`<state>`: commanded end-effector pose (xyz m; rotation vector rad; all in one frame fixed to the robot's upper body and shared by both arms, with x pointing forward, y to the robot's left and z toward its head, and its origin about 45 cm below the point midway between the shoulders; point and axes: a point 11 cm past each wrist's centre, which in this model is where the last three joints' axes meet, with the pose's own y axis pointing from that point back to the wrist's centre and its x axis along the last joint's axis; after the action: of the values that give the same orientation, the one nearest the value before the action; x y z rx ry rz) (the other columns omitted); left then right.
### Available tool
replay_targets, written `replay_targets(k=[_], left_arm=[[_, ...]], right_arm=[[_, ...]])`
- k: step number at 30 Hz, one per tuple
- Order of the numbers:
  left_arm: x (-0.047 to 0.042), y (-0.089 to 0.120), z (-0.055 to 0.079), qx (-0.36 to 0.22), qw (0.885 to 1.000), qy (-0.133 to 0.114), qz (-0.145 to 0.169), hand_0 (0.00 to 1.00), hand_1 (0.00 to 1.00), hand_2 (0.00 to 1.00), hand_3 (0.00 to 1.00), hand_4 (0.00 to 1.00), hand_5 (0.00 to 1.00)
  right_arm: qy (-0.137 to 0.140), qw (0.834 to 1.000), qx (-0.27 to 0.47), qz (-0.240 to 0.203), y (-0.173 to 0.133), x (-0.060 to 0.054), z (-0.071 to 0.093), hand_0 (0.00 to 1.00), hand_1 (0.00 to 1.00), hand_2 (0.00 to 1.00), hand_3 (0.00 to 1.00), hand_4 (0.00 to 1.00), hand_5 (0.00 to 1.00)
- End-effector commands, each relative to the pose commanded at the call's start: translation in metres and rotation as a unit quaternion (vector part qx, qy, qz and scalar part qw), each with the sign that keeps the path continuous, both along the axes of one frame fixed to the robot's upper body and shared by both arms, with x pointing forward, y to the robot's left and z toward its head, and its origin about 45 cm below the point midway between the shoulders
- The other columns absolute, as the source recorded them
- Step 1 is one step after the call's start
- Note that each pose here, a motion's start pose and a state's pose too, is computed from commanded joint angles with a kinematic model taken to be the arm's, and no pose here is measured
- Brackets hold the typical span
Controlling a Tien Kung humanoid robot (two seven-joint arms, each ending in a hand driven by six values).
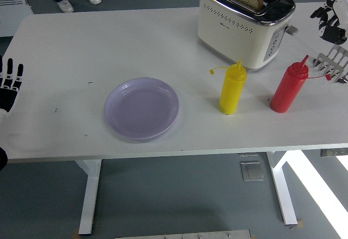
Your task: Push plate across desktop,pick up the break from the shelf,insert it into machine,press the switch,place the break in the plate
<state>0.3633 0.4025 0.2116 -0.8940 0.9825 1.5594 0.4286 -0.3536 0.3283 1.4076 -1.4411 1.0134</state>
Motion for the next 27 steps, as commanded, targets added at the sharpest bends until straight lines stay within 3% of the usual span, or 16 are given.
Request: replay_targets(k=[14,27], left_arm=[[-0.0009,0.0,-0.004,0.001,1.0,0.006,-0.001,0.754,0.688,0.645,0.659,0.698,0.827],[0.0003,-0.001,-0.003,0.003,1.0,0.005,-0.002,0.754,0.689,0.645,0.659,0.698,0.828]], right_arm=[[0.029,0.999,-0.026,0.013,0.011,0.019,-0.025,0.531,0.468,0.65,0.563,0.048,0.002],[0.035,0.999,-0.036,0.013,0.014,0.032,-0.036,0.53,0.468,0.65,0.564,0.051,0.002]])
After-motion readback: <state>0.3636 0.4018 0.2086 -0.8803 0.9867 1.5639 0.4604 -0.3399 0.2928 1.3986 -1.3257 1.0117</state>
